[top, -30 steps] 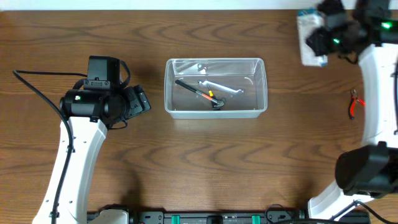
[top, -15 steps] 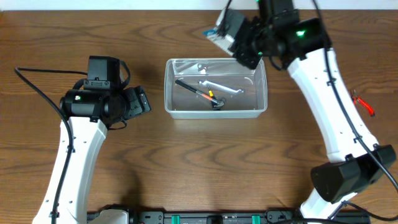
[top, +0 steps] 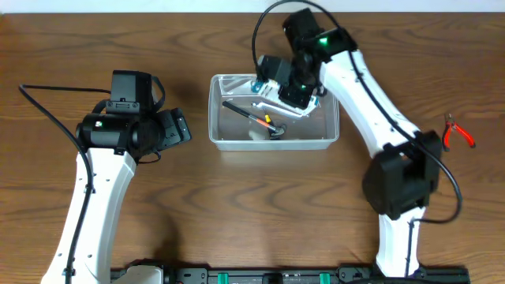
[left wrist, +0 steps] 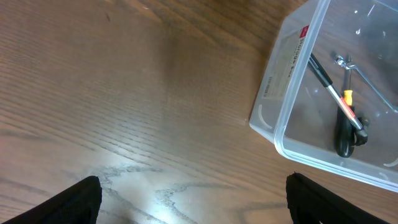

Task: Pack container
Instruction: 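Carry the box over the container and release it inside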

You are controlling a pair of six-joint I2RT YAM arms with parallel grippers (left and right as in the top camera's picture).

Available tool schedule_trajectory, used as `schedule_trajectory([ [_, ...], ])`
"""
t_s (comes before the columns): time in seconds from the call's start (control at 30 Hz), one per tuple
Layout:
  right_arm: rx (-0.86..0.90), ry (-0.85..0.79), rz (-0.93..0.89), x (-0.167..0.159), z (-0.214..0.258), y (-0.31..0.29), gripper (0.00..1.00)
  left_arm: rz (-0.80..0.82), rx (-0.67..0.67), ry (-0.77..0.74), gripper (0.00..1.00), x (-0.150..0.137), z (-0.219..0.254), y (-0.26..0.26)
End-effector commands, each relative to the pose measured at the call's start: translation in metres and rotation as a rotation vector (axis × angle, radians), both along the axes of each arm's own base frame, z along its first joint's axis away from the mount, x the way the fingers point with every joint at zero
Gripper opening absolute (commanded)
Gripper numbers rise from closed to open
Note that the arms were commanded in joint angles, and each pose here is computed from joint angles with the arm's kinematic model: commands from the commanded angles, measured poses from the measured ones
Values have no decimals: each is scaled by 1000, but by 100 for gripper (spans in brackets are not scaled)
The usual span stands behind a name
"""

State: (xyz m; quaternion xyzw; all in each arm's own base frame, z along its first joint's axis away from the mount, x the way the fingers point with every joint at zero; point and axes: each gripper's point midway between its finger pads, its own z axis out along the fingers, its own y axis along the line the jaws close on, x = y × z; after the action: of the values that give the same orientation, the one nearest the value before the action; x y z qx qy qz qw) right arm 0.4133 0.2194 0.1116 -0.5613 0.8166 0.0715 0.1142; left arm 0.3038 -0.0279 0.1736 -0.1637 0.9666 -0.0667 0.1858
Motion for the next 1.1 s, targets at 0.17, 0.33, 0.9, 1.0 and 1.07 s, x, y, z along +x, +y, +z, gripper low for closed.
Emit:
schedule_trajectory([
  [0.17,-27,97,23,-8,-35,4,1,-8,17,11,87,-1,-4,2],
  [0.33,-20,112,37,-14,-34,10,1,-8,17,10,87,-1,-4,2],
  [0.9,-37,142,104,-38,-35,33,44,-8,16,3,87,1,-3,2],
  [1.0,-44,140,93,-36,-35,29,91,-8,16,3,87,1,-3,2],
  [1.07,-63,131,65,-31,-36,22,99,-8,16,4,87,1,-3,2],
])
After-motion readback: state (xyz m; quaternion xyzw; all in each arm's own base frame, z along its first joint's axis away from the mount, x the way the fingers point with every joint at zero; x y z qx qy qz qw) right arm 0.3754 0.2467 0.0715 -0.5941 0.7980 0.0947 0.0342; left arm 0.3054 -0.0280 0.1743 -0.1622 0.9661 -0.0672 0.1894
